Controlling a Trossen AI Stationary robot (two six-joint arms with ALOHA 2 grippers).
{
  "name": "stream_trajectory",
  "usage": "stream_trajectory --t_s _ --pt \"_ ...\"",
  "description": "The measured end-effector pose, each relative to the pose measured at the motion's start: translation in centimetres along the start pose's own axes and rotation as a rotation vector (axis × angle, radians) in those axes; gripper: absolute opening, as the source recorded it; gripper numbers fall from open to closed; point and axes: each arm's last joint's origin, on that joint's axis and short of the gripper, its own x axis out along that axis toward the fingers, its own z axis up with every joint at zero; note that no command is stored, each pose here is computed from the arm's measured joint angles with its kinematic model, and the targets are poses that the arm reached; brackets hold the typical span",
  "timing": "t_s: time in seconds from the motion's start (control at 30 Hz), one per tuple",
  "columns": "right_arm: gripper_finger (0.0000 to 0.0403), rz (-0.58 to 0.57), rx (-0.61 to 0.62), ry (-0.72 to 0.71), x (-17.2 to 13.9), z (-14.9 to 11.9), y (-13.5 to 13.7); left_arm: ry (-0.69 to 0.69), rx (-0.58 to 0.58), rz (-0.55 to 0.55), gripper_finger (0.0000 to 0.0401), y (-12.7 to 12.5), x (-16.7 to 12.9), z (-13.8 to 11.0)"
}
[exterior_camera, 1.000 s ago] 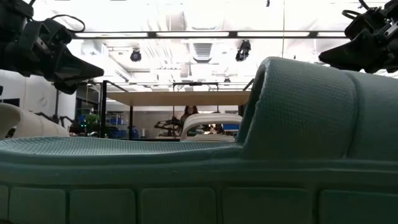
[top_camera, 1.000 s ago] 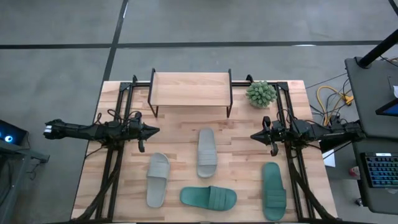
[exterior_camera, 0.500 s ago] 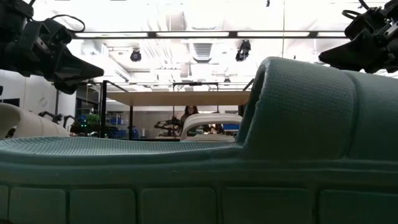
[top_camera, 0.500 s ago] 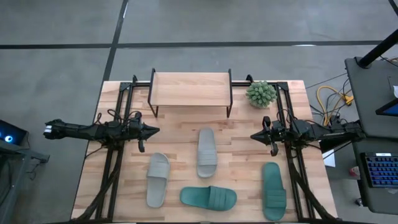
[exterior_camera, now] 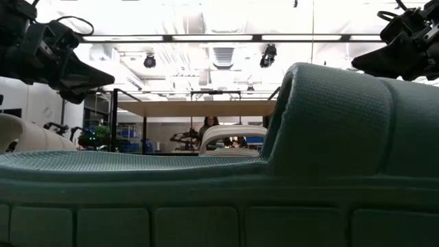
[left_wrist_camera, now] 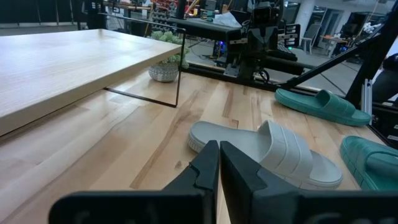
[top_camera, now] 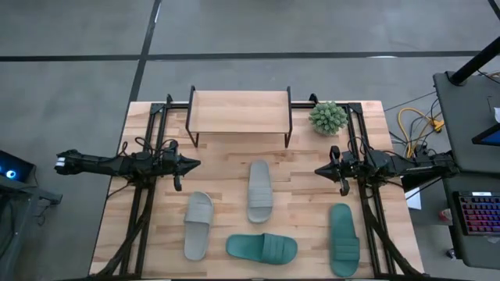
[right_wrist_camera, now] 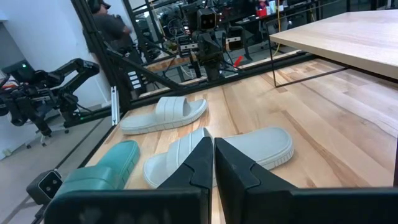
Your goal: Pick and place slides into the shelf
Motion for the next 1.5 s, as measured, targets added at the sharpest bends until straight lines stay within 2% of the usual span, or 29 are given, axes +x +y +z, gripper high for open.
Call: stream_trajectory --t_s 0.37,0.47,0.73,0.97,1.13,1.4,1.5 --pt "0.0009 -0.006 0.000 -0.002 0.00 0.01 -0.01 0.000 0.000 0.000 0.0000 0.00 0.00 0.00" --pt "0.0009 -0.004 0.034 -0.010 0.01 0.07 0.00 0.000 0.000 0.000 0.0000 0.00 0.00 0.00" --pt "0.0009 0.007 0.257 -0.036 0.00 0.32 0.07 0.000 0.001 0.000 0.0000 0.00 0.00 0.00" --pt "0.0009 0.012 0.513 -0.038 0.00 0.35 0.07 0.000 0.000 0.000 0.0000 0.00 0.00 0.00" --pt "0.0009 0.012 0.592 -0.040 0.00 0.36 0.07 0.000 0.000 0.000 0.0000 0.00 0.00 0.00" --pt "0.0009 -0.106 0.826 -0.144 -0.04 0.49 -0.36 0.000 0.000 0.000 0.0000 0.00 0.00 0.00" --pt "0.0009 -0.137 0.877 -0.177 -0.07 0.53 -0.48 0.000 0.000 0.000 0.0000 0.00 0.00 0.00"
